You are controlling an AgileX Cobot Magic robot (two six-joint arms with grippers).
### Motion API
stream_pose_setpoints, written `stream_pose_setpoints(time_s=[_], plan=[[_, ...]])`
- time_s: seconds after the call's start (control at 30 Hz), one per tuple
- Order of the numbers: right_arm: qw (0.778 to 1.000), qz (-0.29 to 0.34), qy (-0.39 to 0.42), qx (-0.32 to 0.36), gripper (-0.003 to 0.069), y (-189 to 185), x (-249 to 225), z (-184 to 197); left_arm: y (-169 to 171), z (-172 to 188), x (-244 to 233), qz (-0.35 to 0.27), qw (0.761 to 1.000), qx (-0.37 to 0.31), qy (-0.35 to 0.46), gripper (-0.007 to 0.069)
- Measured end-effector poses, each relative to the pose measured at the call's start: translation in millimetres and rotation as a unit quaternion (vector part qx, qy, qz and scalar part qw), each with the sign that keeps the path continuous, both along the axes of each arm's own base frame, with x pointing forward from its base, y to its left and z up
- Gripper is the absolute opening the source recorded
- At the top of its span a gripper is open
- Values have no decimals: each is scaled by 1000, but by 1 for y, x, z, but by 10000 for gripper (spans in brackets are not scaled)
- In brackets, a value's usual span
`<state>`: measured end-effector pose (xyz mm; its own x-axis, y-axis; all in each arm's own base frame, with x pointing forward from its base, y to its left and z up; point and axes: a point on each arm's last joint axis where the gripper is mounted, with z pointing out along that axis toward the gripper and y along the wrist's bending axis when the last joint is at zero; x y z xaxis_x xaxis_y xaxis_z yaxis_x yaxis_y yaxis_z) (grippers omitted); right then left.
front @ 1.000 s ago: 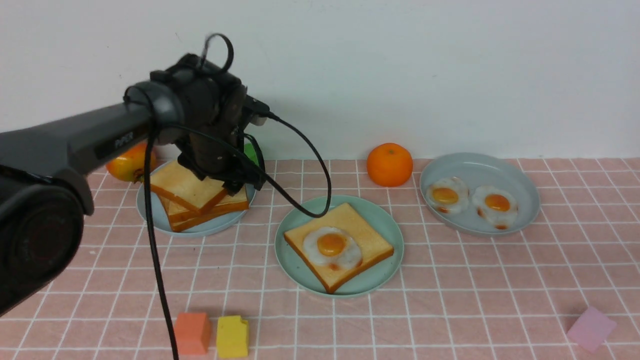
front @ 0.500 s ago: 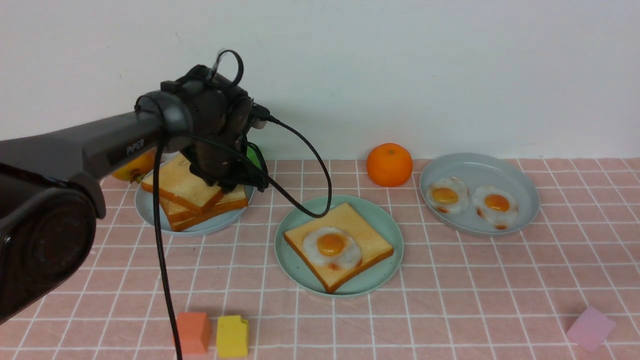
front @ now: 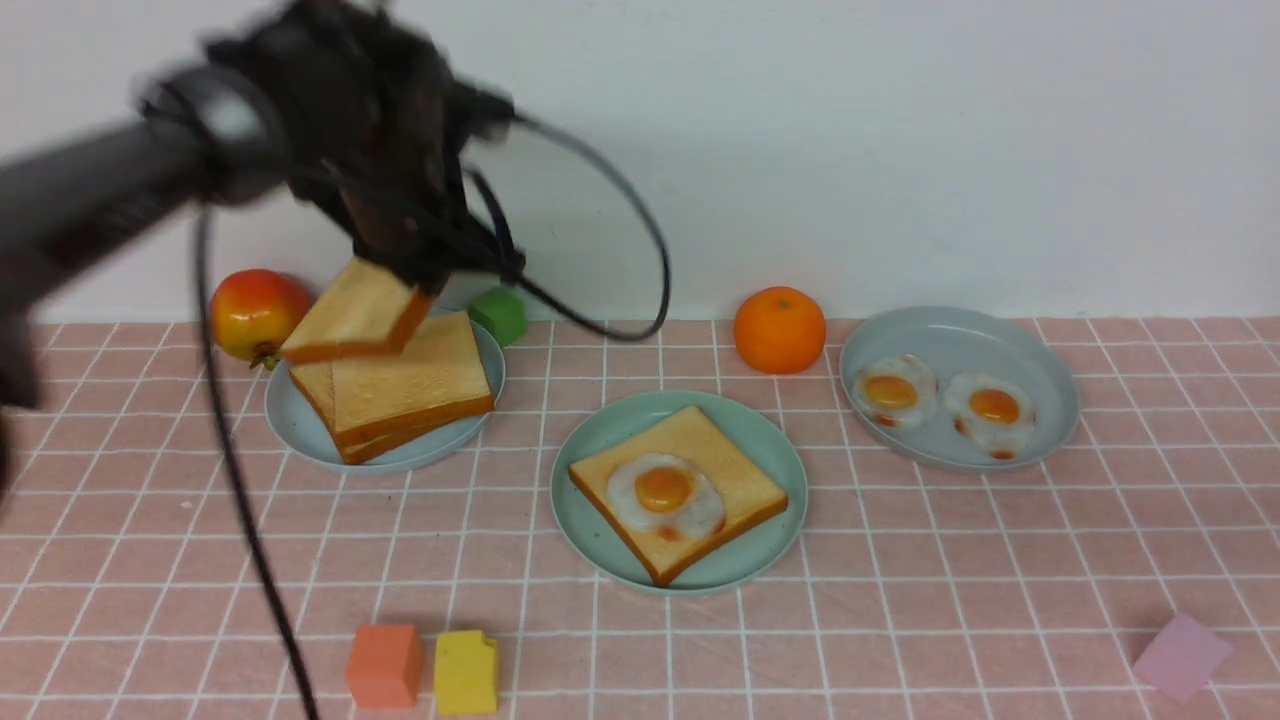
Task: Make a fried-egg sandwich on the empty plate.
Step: Use the left arm to place a slice of bread on the fried egg in the middle
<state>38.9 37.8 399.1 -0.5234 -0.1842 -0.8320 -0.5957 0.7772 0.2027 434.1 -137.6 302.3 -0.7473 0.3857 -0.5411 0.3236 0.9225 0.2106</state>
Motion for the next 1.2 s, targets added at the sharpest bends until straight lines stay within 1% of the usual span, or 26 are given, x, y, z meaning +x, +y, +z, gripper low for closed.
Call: stream_pose_setpoints(time_s=[0.03,0.07,0.13,0.2,0.27,0.4,0.53,0.63,0.73,0.9,1.1,1.2], plan=[[1000,-1,-1,-2,17,0,0,0,-4,10,-8,-23,1000,-6,0,66],[1000,-3,-2,-5,19,-1,0,0,-11,18,-17,-60,998,-7,2,66],[1000,-5,-2,-9,19,-3,0,-1,-27,18,-31,-111,994,-17,15,66],[1000,-6,-1,-12,19,-5,-2,-2,-48,7,-43,-155,987,-17,36,66],[1000,-6,0,-13,19,-9,-6,-2,-74,-13,-57,-204,977,-3,56,66],[1000,-7,3,-16,19,-15,-12,-4,-117,-50,-78,-282,955,55,72,66],[1000,-8,-1,-11,-1,-20,-17,-4,-140,-63,-84,-305,948,82,43,66],[1000,-9,-5,-9,-5,-23,-19,-4,-150,-60,-86,-318,944,89,6,66],[1000,-9,-5,-11,-5,-23,-19,-4,-156,-59,-88,-325,942,86,-8,66],[1000,-12,-7,-14,-5,-24,-19,-4,-157,-61,-88,-325,942,85,-7,66],[1000,-13,-8,-14,-2,-24,-19,-4,-161,-84,-83,-327,940,94,13,66],[1000,-13,-8,-14,0,-24,-19,-4,-163,-89,-82,-323,942,91,14,66]])
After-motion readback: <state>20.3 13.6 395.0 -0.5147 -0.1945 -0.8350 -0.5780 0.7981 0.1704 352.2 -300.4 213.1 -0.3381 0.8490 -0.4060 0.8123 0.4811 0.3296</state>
